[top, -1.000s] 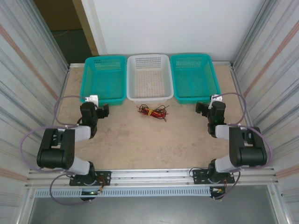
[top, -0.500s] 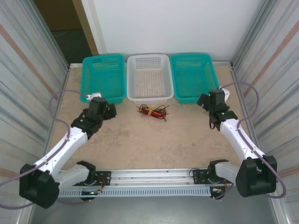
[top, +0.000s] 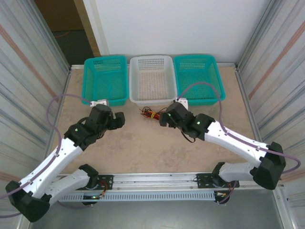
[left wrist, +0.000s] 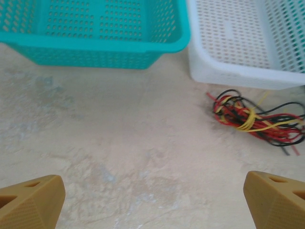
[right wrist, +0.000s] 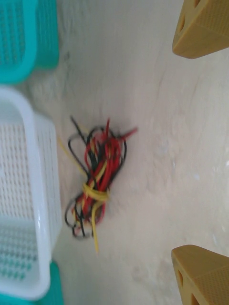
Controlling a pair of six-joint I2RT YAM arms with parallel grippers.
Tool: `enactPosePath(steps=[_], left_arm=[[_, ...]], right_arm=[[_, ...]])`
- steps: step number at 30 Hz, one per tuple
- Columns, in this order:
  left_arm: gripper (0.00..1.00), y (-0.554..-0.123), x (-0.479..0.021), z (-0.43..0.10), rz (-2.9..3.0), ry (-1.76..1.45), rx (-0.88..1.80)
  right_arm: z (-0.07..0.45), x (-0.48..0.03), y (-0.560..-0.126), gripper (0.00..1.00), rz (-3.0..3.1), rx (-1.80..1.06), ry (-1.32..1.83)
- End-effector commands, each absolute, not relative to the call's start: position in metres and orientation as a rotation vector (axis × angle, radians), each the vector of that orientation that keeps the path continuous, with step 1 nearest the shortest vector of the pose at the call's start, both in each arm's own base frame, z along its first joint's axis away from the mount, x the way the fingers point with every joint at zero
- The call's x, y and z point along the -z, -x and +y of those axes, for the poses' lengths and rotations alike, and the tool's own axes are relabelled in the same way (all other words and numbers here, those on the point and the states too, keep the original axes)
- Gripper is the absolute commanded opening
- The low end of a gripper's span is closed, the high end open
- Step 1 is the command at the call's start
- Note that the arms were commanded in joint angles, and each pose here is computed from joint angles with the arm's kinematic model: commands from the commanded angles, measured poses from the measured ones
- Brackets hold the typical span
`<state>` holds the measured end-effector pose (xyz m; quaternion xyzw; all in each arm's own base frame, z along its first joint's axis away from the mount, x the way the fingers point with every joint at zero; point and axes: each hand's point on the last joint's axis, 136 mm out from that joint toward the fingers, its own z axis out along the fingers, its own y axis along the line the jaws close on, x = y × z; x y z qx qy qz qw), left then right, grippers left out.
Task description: Untangle the cables
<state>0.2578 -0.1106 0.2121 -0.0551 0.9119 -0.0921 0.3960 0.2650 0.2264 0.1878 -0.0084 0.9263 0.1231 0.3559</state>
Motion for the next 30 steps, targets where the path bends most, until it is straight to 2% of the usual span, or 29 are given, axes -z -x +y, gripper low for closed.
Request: enactPosePath(steps=[1,8,13,19,21,24,28,30], left_arm=[[0.96,-0.271,-0.23,-0.132,2.307,0.119,0.333],[0.96,-0.276,-0.223,-0.16,2.362,0.089,0.466],[0.96,-0.265,-0.202,-0.158,2.414,0.137,0.484],[0.96,-0.259,-0.195,-0.153,2.412,0.193,0.502],[0.96,-0.261,-0.193,-0.155,2.417,0.194,0.505],[0.95,-0.263,-0.194,-0.16,2.43,0.179,0.516],[0.95,-0.266,-0.195,-0.164,2.433,0.161,0.522],[0.95,-0.267,-0.194,-0.165,2.431,0.161,0.523]], right_arm=[[0.275,-0.188,-0.277,1.0,2.438,-0.452,0.182],[0.304,-0.162,-0.311,0.88,2.541,-0.18,0.343],[0.3,-0.144,-0.32,0.76,2.583,-0.014,0.37],[0.296,-0.134,-0.32,0.55,2.589,0.035,0.394],[0.296,-0.135,-0.322,0.51,2.575,0.042,0.399],[0.302,-0.137,-0.323,0.53,2.564,0.017,0.419],[0.311,-0.136,-0.326,0.68,2.559,0.015,0.441],[0.315,-0.133,-0.328,0.66,2.564,0.019,0.452]])
